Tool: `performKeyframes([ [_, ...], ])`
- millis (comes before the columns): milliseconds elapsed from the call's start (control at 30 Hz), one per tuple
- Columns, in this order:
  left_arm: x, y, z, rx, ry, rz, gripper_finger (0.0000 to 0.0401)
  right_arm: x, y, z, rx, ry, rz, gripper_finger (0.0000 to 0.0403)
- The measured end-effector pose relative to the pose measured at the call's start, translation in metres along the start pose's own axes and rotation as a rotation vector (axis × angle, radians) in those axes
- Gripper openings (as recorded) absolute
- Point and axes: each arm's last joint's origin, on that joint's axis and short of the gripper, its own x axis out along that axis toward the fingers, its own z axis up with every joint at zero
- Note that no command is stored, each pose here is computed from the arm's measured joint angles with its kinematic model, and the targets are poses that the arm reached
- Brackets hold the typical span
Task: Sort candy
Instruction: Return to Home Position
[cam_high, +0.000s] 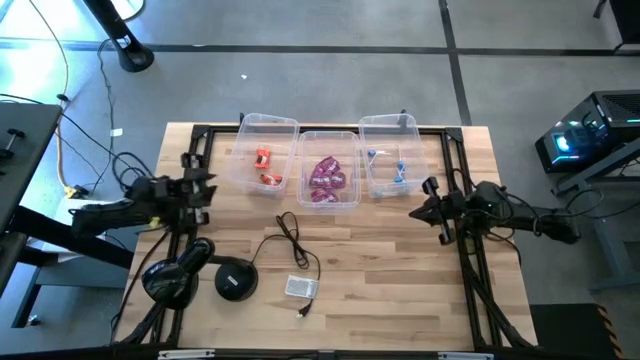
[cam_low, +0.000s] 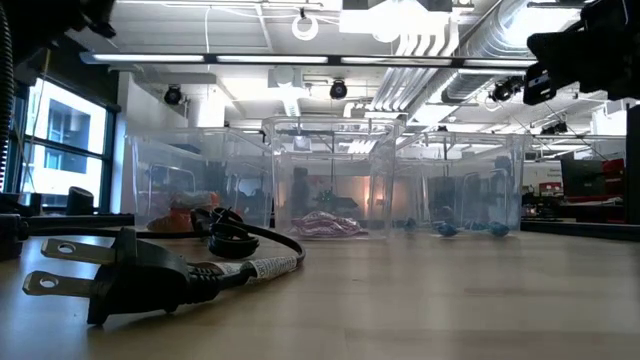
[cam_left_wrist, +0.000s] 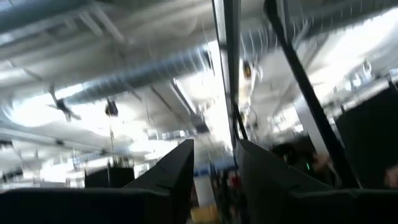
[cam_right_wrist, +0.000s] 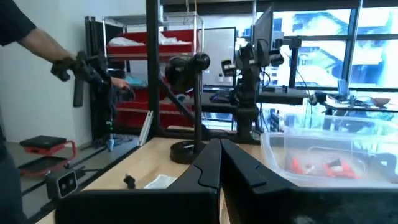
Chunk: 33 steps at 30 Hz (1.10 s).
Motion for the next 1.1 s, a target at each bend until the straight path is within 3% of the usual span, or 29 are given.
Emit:
performKeyframes([
  [233,-0.004,0.003,0.014,0.021,-0.129,0.029,0.0115,0.0,0.0,0.0,0.0,0.001,0.013,0.0],
  [1100,-0.004,0.002,0.011,0.009,-0.106,0.015,0.0115,0.0,0.0,-0.008,0.029,0.082,0.012,0.0],
])
